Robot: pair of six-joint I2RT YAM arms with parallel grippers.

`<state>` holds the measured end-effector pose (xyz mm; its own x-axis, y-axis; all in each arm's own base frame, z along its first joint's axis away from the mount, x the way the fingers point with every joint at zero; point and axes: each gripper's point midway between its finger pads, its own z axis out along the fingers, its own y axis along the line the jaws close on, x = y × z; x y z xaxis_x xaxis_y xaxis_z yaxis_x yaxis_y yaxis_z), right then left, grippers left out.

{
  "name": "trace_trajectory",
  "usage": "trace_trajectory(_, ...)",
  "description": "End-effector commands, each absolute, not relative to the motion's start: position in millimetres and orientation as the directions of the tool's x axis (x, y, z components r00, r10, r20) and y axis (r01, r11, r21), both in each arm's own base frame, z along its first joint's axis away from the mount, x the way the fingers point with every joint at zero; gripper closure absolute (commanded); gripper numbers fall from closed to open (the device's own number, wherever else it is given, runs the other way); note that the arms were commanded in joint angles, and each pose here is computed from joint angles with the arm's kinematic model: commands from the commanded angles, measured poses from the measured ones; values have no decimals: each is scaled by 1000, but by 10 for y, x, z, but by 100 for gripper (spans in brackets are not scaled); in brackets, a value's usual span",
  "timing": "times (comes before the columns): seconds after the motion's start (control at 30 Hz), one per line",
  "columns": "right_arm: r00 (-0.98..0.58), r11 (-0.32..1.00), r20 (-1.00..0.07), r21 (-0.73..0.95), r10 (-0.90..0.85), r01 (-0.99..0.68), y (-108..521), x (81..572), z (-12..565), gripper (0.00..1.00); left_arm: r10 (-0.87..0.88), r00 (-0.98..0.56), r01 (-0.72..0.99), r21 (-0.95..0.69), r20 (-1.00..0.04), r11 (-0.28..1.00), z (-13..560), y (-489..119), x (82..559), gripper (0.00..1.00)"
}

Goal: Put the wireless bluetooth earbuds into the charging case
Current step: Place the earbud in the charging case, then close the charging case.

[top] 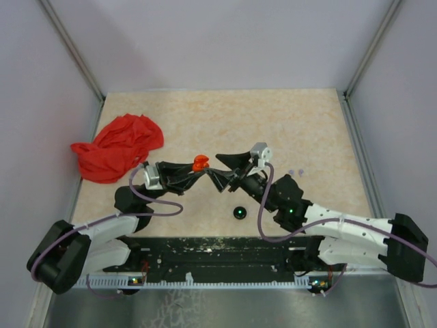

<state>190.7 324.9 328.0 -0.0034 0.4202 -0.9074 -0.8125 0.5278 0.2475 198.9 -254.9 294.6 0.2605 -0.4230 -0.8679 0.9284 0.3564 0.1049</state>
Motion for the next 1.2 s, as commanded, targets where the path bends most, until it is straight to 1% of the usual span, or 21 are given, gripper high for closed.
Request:
trace_trajectory(0.0,-15,482,-931,203,365,-852,3167,1926,3585,40,-433,300,928,154,-850,340,3037,-2555,1923,99)
trace_trajectory(0.13,-38,435,-951,176,307,-883,3096,1914,3619,36,-403,308,932,189,-862,309,2992,-2600,1890,99)
trace_trajectory(0.2,-45,419,-969,147,244,-896,3086,1916,3574,33,-376,312,935,212,-872,284,2961,-2634,1876,99)
trace_trajectory(0.27,-54,389,-980,127,192,-913,3071,1925,3517,32,-346,307,940,227,-887,254,2911,-2672,1865,99)
trace_trajectory(0.5,-108,172,-987,127,116,-977,2922,1790,3429,32,-290,302,953,279,-908,117,2814,-2740,1751,99)
trace_trajectory(0.67,-107,26,-993,109,49,-994,2952,1619,3343,32,-265,287,954,300,-921,-11,2760,-2765,1636,99)
trace_trajectory(0.97,-114,-49,-993,113,10,-992,3046,1618,3231,30,-261,246,953,282,-933,-109,2711,-2793,1542,99)
trace_trajectory(1.17,-139,-133,-990,141,-19,-981,3183,1499,3145,30,-261,242,954,278,-935,-112,2696,-2796,1543,99)
